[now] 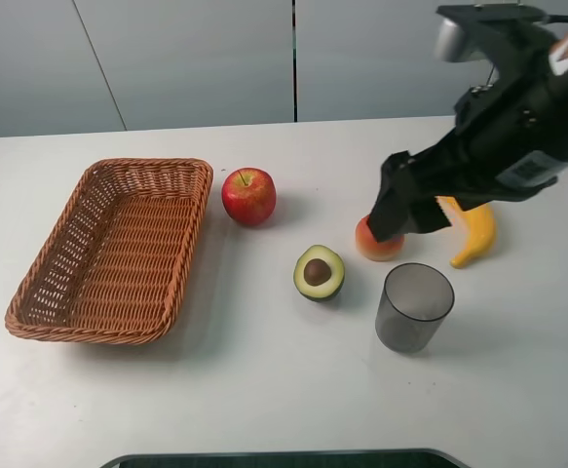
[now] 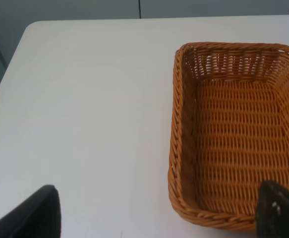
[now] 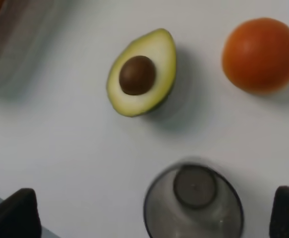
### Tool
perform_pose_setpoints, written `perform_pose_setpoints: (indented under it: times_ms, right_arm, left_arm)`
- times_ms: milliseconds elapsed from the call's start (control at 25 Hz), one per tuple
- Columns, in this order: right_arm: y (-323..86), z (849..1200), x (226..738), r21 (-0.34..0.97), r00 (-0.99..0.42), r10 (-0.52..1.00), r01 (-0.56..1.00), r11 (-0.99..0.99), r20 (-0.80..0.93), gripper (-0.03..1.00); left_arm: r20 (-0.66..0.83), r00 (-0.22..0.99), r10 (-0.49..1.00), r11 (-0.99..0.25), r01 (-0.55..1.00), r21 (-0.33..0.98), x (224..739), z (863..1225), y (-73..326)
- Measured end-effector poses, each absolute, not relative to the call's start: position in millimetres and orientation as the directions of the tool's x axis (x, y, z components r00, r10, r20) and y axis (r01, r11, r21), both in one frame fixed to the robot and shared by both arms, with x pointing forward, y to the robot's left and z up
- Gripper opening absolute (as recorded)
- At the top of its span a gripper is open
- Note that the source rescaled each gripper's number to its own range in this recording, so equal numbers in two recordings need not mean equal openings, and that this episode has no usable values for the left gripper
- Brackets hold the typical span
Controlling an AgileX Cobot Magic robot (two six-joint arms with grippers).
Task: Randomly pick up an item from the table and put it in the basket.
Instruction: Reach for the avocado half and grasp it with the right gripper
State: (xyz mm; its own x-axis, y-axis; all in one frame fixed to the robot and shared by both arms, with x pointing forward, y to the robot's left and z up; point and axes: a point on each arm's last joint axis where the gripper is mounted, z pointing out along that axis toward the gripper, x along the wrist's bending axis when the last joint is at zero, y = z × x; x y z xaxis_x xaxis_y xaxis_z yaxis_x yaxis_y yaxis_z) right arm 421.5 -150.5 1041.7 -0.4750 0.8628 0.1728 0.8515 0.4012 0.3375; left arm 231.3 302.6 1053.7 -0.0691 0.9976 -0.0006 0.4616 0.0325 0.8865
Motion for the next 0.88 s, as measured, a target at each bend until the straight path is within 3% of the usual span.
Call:
perform_pose_setpoints:
  times_ms: [280, 520, 880]
  right_arm:
    - [-96.2, 1027.4, 441.9, 0.28, -0.522, 0.835, 0.839, 0.466, 0.175, 1.0]
    - [-59.9, 1003.3, 453.0, 0.196, -0.456, 0.871, 0.885, 0.423, 0.183, 1.0]
    - [-39.2, 945.4, 469.5, 0.111, -0.295, 0.955, 0.95, 0.292, 0.014, 1.0]
  left_arm:
    - [-0.001, -0.069, 0.998, 0.032, 0.462, 0.887, 231.3, 1053.7, 302.6]
    - [-0.001, -0.069, 0.998, 0.032, 0.462, 0.887, 231.3, 1053.7, 302.6]
    - [-0.001, -0.069, 0.998, 0.032, 0.462, 0.887, 231.3, 1053.7, 302.6]
